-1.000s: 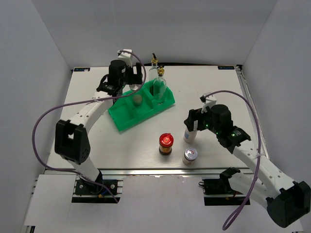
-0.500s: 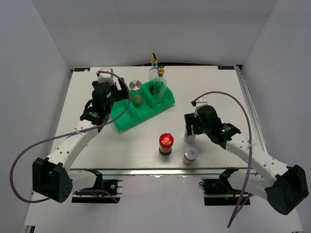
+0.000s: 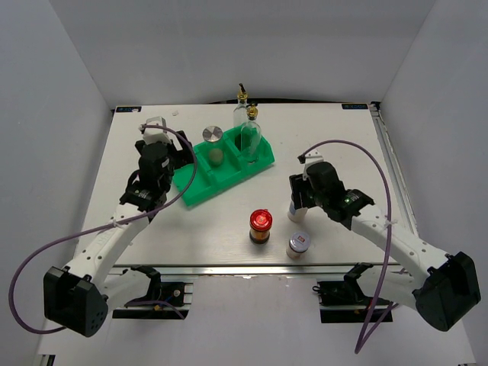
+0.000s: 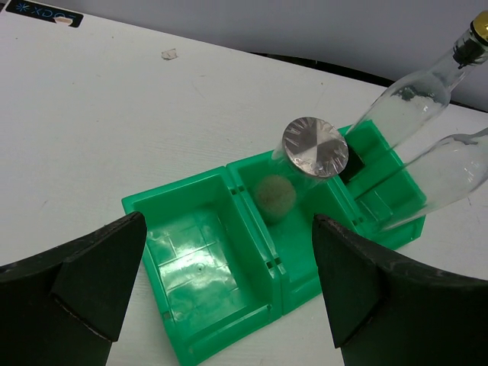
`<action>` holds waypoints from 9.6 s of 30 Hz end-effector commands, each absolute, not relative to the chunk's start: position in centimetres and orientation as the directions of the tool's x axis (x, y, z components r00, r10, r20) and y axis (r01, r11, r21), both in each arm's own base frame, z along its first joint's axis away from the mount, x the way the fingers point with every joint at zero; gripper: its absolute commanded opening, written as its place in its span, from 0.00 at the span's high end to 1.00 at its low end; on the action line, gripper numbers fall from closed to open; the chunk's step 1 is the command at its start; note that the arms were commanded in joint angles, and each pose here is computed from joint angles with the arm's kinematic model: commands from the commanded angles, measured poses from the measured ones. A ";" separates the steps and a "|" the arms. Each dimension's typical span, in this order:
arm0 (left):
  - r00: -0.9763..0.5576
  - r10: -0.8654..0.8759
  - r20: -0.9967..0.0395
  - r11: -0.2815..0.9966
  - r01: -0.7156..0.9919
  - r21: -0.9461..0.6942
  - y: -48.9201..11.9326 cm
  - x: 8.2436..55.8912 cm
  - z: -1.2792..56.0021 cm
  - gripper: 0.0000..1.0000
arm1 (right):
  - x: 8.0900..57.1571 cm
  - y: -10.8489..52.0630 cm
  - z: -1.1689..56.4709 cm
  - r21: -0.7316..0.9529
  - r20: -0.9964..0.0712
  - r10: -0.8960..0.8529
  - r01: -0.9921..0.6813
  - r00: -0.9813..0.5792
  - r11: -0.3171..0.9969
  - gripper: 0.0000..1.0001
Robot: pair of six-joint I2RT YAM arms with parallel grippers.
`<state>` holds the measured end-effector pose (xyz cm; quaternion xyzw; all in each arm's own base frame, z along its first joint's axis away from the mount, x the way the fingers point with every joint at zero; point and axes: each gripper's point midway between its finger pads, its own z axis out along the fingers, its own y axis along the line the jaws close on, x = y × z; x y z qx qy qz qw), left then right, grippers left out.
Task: Organize the condiment bottles
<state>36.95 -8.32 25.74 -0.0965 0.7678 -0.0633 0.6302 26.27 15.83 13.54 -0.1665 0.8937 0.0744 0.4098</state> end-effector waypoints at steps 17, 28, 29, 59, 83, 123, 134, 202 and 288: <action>-0.140 -0.250 -0.958 0.962 -0.148 -0.229 -6.2 35.3 25.9 0.02 | 30.7 33.9 31.1 -0.086 -0.970 -0.228 -0.749 -0.088 0.657 0.93; -0.135 -0.245 -0.960 0.962 -0.154 -0.224 -6.0 35.2 25.7 0.02 | 37.7 39.8 30.9 -0.102 -0.981 -0.187 -0.679 -0.053 0.727 0.94; -0.131 -0.246 -0.960 0.962 -0.153 -0.226 -6.0 35.2 25.8 0.02 | 38.3 40.5 30.4 -0.103 -0.981 -0.187 -0.675 -0.053 0.730 0.94; -0.142 -0.242 -0.960 0.965 -0.138 -0.223 -6.2 35.1 25.6 0.02 | 41.6 42.8 20.3 -0.117 -0.915 -0.333 -0.640 -0.228 0.759 0.28; -0.194 -0.246 -0.950 0.966 0.026 -0.256 -9.4 35.3 26.2 0.02 | 33.2 33.1 28.3 -0.059 -0.961 -0.213 -0.627 -0.174 0.777 0.11; -0.494 0.449 -0.744 0.675 0.733 -0.080 -34.5 19.2 13.8 0.02 | 33.0 7.3 21.8 0.189 -0.930 0.168 -0.032 -0.326 0.982 0.11; -0.496 0.443 -0.747 0.723 0.690 -0.030 -33.9 20.2 14.5 0.67 | 33.1 6.8 21.7 0.186 -0.930 0.171 -0.016 -0.326 0.982 0.11; -0.434 -0.183 -0.882 0.977 -0.178 -0.115 -7.9 47.1 19.0 0.66 | 33.3 6.7 19.7 0.157 -0.907 0.132 -0.032 -0.401 0.987 0.11; -0.153 -0.284 -0.947 0.826 -0.540 -0.160 2.2 33.2 24.1 0.02 | 24.8 41.3 26.4 0.030 -0.921 -0.315 -0.846 -0.231 0.532 0.95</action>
